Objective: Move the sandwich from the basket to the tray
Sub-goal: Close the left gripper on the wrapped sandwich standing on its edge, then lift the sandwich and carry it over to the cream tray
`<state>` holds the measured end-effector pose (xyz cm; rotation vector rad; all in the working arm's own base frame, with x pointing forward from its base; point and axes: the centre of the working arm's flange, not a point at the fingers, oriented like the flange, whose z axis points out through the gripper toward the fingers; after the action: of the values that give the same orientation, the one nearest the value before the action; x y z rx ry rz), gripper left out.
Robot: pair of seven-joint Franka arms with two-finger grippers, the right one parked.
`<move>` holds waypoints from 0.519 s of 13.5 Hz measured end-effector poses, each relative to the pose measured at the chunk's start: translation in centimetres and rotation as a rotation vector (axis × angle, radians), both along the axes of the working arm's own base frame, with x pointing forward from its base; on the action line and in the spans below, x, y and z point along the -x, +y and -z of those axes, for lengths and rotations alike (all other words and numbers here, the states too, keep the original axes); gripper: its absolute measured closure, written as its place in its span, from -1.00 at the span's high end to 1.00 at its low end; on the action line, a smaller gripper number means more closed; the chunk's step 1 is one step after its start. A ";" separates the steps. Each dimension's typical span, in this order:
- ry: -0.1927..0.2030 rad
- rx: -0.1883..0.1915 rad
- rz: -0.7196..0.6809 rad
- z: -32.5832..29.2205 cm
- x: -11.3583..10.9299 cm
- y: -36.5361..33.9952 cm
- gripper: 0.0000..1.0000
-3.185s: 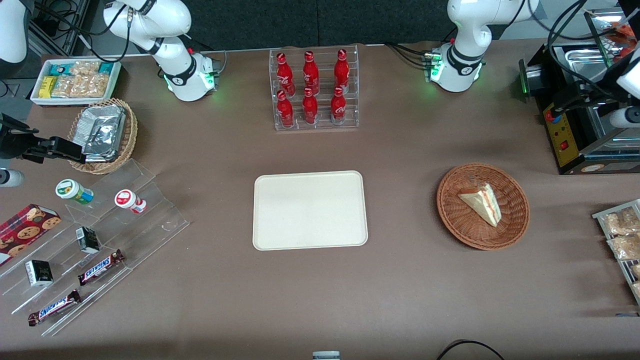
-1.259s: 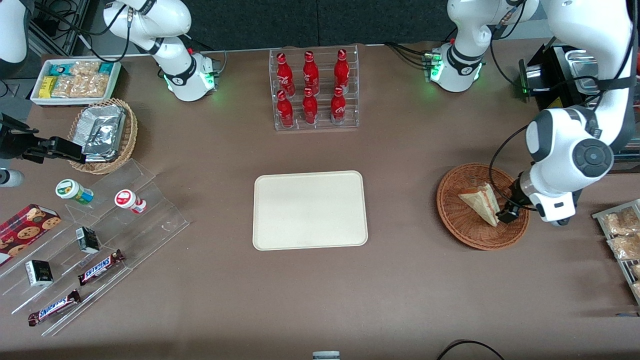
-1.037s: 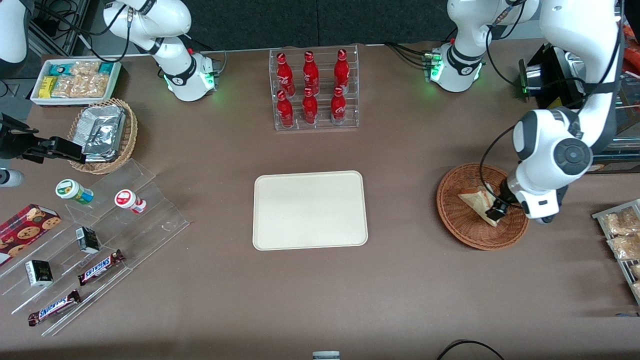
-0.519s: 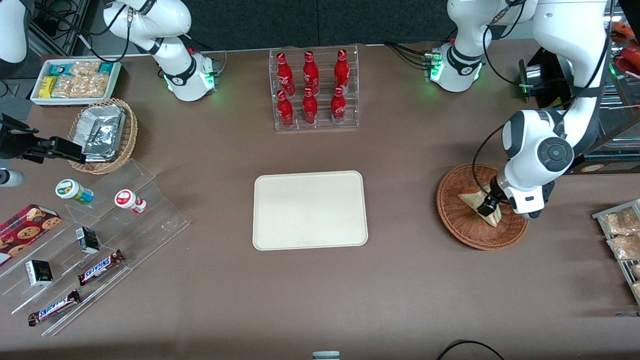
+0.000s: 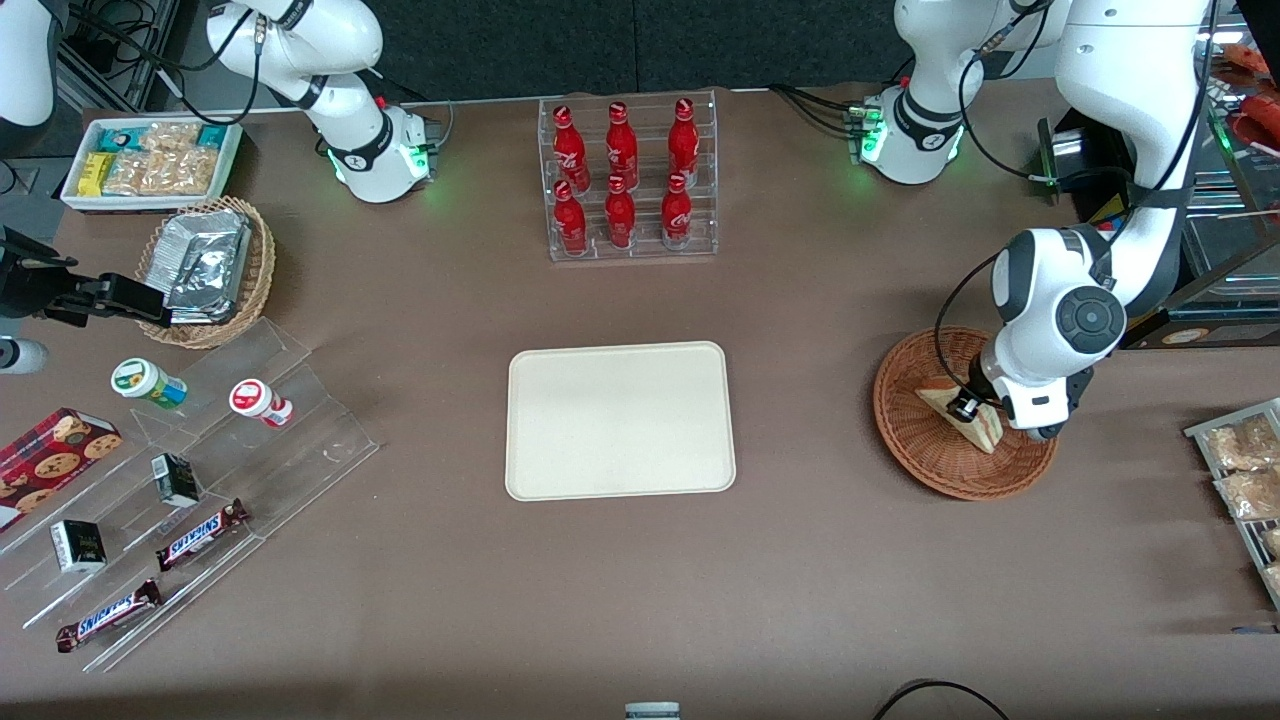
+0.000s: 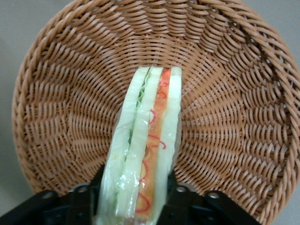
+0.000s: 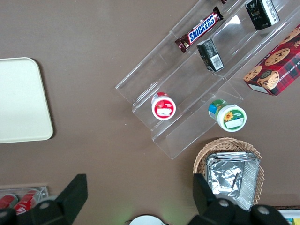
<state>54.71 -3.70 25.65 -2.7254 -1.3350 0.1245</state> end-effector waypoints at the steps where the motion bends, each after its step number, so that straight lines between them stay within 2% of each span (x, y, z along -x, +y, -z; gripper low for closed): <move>1: 0.021 -0.002 0.006 -0.7 -0.3 -0.1 -0.24; 5: 0.080 0.000 0.068 -6.2 -1.3 -2.4 -0.52; 6: 0.092 0.003 0.100 -8.6 -1.3 -4.0 -0.66; 7: 0.097 0.005 0.133 -10.8 -1.1 -5.9 -0.68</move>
<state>55.86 -9.63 36.43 -2.7633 -1.1264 0.2451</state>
